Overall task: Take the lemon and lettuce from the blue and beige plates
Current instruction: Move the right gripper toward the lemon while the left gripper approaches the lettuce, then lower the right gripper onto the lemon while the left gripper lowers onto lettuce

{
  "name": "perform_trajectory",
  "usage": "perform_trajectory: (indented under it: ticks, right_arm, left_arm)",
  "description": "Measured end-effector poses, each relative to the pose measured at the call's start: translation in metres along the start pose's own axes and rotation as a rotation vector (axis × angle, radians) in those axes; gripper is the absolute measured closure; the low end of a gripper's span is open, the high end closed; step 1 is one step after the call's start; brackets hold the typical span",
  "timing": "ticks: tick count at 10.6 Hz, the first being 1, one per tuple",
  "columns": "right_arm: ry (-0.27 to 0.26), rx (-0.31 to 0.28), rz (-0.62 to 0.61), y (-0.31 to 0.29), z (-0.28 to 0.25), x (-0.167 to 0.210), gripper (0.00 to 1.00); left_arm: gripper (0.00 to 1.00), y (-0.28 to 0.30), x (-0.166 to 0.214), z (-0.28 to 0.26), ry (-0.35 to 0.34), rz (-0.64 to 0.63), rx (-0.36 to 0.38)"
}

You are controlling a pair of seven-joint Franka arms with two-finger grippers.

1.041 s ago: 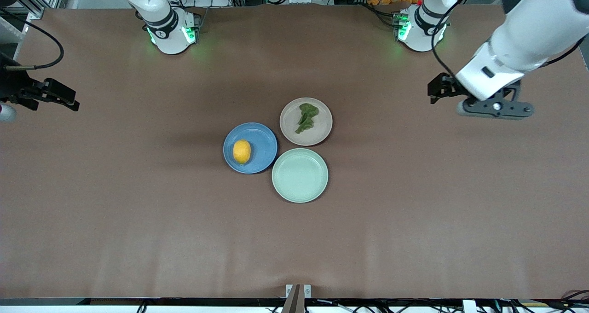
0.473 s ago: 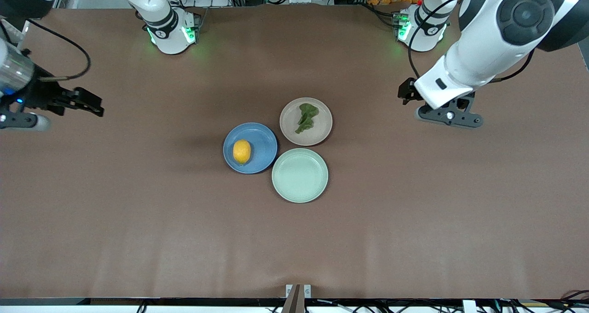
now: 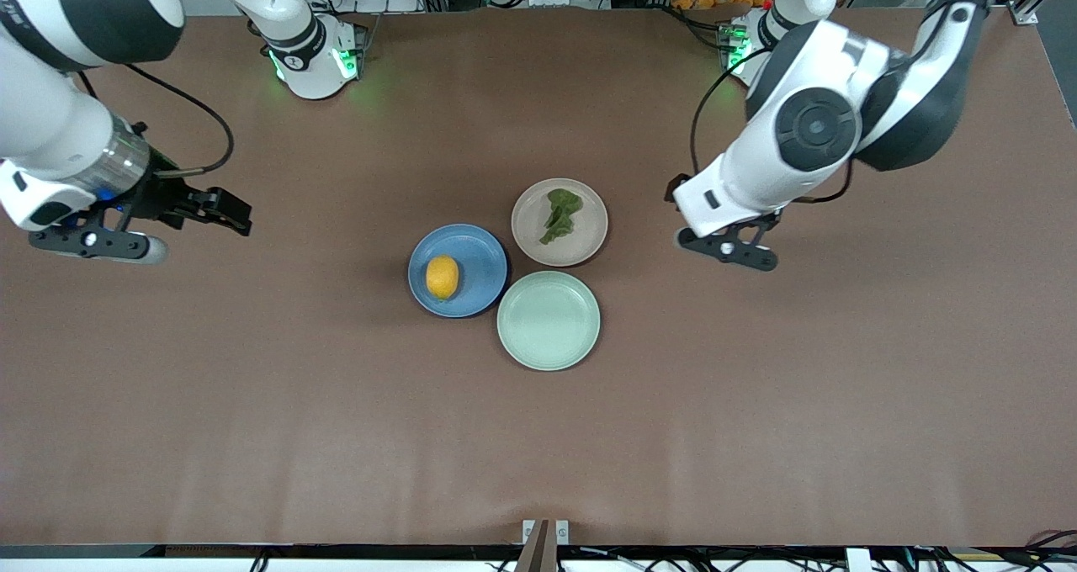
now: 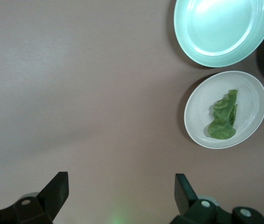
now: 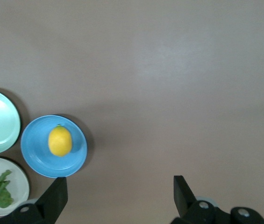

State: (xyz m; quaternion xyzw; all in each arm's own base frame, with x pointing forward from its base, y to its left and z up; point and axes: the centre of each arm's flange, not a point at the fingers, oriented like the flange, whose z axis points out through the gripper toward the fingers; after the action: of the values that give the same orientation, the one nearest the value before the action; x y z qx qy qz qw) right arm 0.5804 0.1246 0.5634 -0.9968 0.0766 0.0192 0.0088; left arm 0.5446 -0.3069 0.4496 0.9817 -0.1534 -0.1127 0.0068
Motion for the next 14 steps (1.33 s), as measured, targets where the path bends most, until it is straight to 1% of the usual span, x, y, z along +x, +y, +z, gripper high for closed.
perform_trajectory:
  ticks: [3, 5, 8, 11, 12, 14]
  right_arm:
    - [0.041, 0.041, 0.077, -0.062, 0.052, -0.009, 0.0]
    - [0.022, 0.05, 0.101, -0.088, 0.094, -0.014, 0.0]
    - [-0.012, 0.053, 0.119, -0.106, 0.133, -0.011, 0.0]
    - [-0.006, 0.082, 0.137, -0.129, 0.173, -0.013, 0.0]
    - [-0.008, 0.089, 0.139, -0.138, 0.189, -0.018, 0.0]
    - [-0.014, 0.08, 0.128, -0.15, 0.221, -0.026, 0.0]
  left_arm:
    - [0.0, 0.045, 0.022, 0.046, 0.015, -0.066, -0.021]
    - [0.0, 0.072, 0.031, 0.078, 0.008, -0.086, -0.031]
    - [0.0, 0.115, 0.03, 0.112, -0.003, -0.096, -0.031]
    - [0.0, 0.16, 0.026, 0.157, -0.021, -0.102, -0.02]
    - [0.0, 0.167, 0.026, 0.175, -0.035, -0.1, -0.011]
    - [0.0, 0.17, 0.029, 0.203, -0.068, -0.099, -0.004]
